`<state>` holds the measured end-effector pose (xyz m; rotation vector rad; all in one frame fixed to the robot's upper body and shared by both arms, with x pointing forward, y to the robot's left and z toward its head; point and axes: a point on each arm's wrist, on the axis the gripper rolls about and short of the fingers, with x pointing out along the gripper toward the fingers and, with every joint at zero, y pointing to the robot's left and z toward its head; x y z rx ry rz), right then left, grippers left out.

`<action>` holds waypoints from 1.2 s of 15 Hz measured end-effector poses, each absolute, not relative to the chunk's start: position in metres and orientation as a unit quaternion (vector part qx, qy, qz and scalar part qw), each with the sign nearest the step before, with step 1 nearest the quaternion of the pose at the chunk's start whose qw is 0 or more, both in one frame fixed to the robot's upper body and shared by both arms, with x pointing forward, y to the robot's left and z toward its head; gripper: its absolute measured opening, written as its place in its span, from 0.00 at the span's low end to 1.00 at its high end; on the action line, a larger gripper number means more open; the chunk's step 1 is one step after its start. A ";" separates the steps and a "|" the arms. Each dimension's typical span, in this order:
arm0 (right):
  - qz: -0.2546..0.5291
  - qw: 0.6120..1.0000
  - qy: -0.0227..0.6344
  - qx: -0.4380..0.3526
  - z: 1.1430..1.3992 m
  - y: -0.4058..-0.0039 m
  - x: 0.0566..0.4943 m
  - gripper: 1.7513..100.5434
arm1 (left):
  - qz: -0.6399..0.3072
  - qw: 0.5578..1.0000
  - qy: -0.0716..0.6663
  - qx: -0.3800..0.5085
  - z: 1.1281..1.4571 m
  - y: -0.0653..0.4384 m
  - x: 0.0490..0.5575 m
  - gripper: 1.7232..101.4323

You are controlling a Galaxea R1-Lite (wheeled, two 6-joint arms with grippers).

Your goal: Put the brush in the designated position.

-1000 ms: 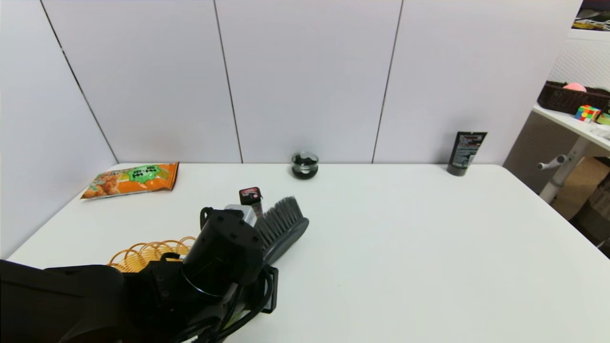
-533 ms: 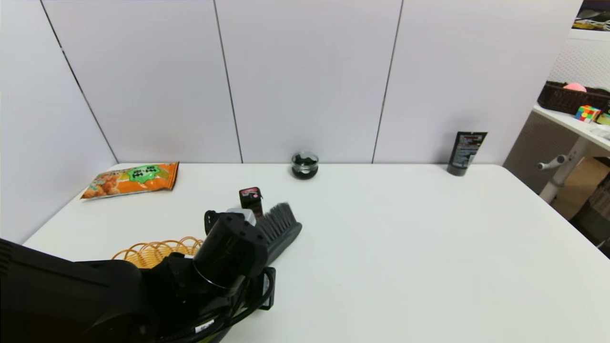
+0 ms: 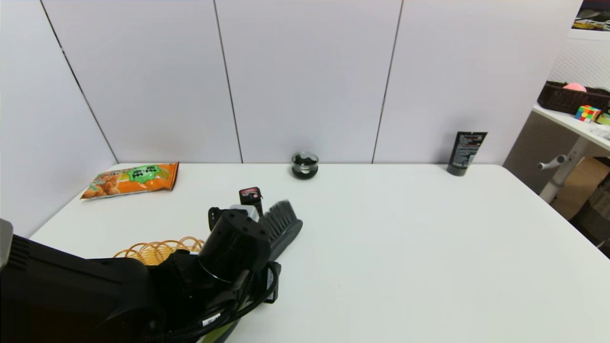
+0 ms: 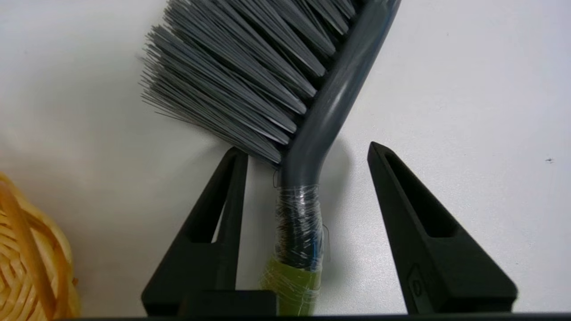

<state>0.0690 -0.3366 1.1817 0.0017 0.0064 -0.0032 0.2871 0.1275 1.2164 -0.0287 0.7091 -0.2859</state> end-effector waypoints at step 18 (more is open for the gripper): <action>-0.002 1.000 0.003 0.001 1.182 -0.337 0.069 0.97 | -0.141 0.977 0.106 0.120 1.358 0.312 0.222 0.92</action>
